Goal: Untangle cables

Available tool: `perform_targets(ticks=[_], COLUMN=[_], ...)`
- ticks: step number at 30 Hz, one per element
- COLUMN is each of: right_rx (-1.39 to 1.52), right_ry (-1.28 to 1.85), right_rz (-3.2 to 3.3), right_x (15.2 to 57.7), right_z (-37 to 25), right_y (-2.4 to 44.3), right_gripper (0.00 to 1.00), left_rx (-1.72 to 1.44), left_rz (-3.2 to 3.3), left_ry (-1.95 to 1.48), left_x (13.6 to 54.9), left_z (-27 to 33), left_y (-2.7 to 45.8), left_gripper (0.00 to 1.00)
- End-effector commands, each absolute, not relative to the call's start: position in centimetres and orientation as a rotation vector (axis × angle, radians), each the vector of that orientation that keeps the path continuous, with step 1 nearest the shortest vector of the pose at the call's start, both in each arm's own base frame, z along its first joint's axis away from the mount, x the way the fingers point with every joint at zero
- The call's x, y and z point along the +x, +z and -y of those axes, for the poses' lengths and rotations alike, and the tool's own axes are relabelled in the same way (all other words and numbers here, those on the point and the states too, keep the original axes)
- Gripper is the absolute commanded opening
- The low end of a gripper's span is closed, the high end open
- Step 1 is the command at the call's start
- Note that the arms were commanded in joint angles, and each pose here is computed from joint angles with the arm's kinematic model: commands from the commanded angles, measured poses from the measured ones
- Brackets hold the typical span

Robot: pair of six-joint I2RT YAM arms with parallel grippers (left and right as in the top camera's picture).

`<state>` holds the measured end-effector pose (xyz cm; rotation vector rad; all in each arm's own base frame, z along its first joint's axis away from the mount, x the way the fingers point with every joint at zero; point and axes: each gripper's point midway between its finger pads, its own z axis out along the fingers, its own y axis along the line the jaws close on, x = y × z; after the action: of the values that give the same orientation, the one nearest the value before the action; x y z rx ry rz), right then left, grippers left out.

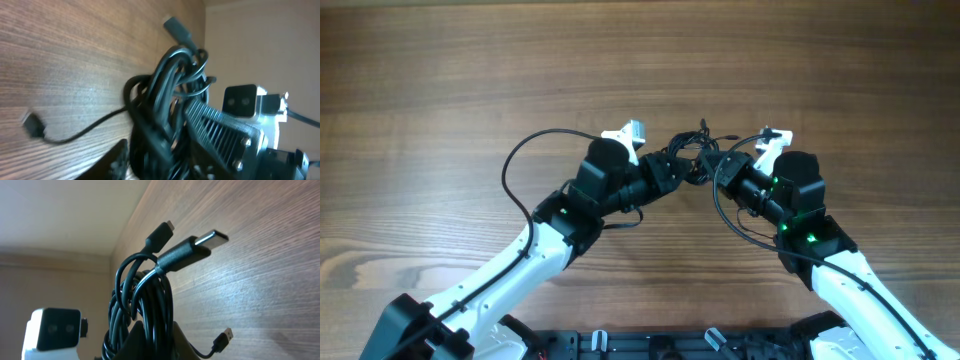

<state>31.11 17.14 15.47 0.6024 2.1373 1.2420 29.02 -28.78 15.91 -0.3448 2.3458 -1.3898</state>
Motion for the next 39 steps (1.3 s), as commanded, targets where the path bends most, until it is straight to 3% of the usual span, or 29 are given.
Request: perform_targets(ticks=[1, 2, 4, 5, 6, 10, 14, 20, 22, 25, 29, 33, 36, 39], right_rx=[0.47, 0.42, 0.305, 0.283, 0.257, 0.29, 0.653, 0.444, 0.142, -0.292, -0.525, -0.603, -0.786, -0.867], right_ry=[1.309, 1.284, 1.145, 1.067, 0.978, 0.909, 1.527, 1.581, 1.423, 1.146, 1.017, 1.126, 1.41, 1.59], right_rz=[-2.135, -2.135, -2.178, -2.213, -2.246, -2.248, -2.291, -2.108, -2.074, -2.056, -2.128, -2.105, -1.94, -1.828], right_x=[30.7, 30.6, 30.5, 30.4, 30.4, 30.8, 28.0, 29.6, 29.5, 28.5, 26.9, 27.1, 25.1, 23.9], right_z=[-18.4, -18.4, -17.6, -16.7, -15.5, -12.5, -16.8, -17.4, -17.4, -17.3, -17.0, -18.3, -20.4, -21.1], right_y=[16.7, 16.7, 15.2, 14.1, 13.0, 12.7, 15.4, 19.5, 19.4, 17.1, 12.9, 11.3, 11.7, 11.9], right_gripper=[0.05, 0.07, 0.66, 0.78, 1.0, 1.0, 1.0, 0.99, 1.0, 1.0, 0.98, 1.0, 0.99, 0.88], left_rx=[-0.44, -0.445, -0.445, -0.392, -0.304, -0.069, 0.114, 0.191, 0.138, 0.059, -0.283, -0.286, -0.283, -0.274], left_rz=[-2.264, -2.256, -2.218, -2.204, -2.193, -2.183, -2.152, -2.122, -2.13, -2.142, -2.189, -2.229, -2.238, -2.238], left_ry=[-1.286, -1.263, -1.204, -1.181, -1.175, -1.26, -1.259, -1.201, -1.224, -1.266, -1.453, -1.657, -1.759, -1.773], left_x=[30.8, 31.1, 32.6, 33.1, 33.2, 32.2, 31.6, 31.8, 31.9, 32.1, 32.7, 31.1, 30.4, 30.2], left_z=[28.2, 27.8, 26.1, 25.2, 24.6, 22.7, 22.8, 22.7, 22.7, 22.6, 21.0, 21.2, 20.6, 20.5], left_y=[16.3, 16.2, 16.4, 16.8, 17.4, 19.3, 19.6, 19.7, 19.8, 20.0, 20.4, 21.3, 21.9, 22.0], left_gripper=[0.09, 0.04, 0.04, 0.04, 0.04, 0.04, 0.04, 0.04, 0.04, 0.04, 0.04, 0.04, 0.04, 0.04])
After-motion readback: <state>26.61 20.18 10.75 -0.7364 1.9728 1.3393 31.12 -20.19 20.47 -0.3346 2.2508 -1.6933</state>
